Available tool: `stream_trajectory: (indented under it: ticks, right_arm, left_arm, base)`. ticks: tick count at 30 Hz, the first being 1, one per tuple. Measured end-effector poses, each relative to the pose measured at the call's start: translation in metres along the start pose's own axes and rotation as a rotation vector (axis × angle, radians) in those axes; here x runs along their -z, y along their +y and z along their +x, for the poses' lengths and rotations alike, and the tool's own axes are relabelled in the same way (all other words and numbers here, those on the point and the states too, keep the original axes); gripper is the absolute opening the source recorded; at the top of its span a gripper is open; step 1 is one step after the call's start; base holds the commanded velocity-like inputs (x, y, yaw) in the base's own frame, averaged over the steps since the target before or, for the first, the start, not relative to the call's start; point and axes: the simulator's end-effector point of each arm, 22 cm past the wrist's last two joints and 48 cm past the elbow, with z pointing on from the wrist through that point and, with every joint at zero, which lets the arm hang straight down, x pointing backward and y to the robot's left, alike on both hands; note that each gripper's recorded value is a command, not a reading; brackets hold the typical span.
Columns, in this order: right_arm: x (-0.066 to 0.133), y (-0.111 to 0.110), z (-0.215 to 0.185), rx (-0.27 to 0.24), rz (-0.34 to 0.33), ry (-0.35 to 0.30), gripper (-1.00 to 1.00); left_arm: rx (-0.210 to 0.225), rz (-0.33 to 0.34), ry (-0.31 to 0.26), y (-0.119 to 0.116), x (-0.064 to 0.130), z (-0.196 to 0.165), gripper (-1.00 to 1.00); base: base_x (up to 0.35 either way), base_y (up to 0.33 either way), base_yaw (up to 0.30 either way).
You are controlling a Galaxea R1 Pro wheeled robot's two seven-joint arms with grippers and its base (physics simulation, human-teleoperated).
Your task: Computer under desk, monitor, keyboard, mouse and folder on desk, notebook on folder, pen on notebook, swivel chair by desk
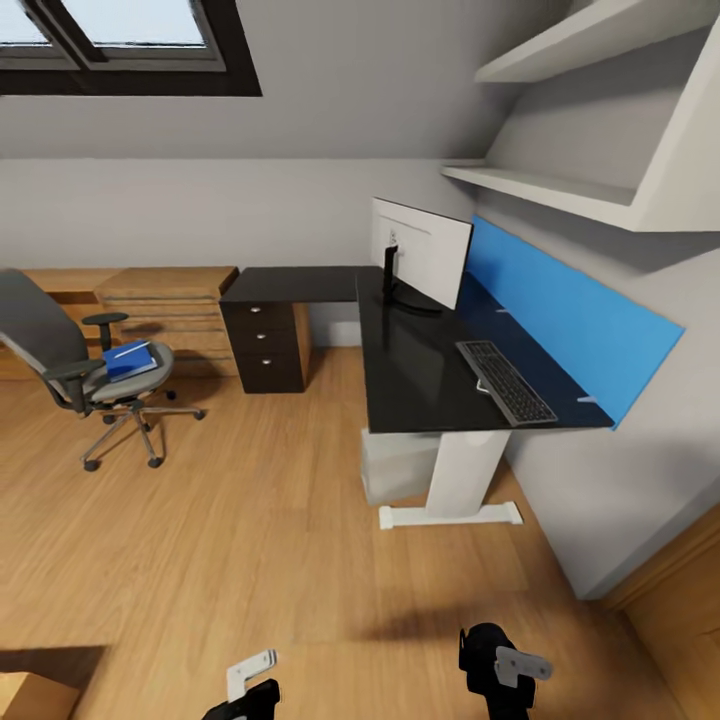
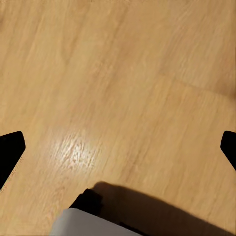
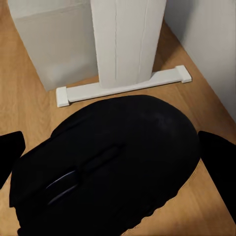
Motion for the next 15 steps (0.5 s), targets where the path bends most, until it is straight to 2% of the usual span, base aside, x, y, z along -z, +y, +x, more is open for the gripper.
stream_trajectory:
  ticks: [7, 15]
  right_arm:
    - [0.000, 0.001, -0.005, 0.000, -0.004, -0.011, -1.00]
    - [0.000, 0.002, -0.011, -0.001, -0.006, -0.024, -1.00]
  left_arm:
    - [0.003, 0.009, -0.010, -0.002, 0.002, -0.004, 1.00]
    - [0.006, 0.012, -0.021, -0.003, 0.004, -0.010, 1.00]
  base:
    - [0.061, 0.308, 0.000]
    - [0.189, 0.294, 0.000]
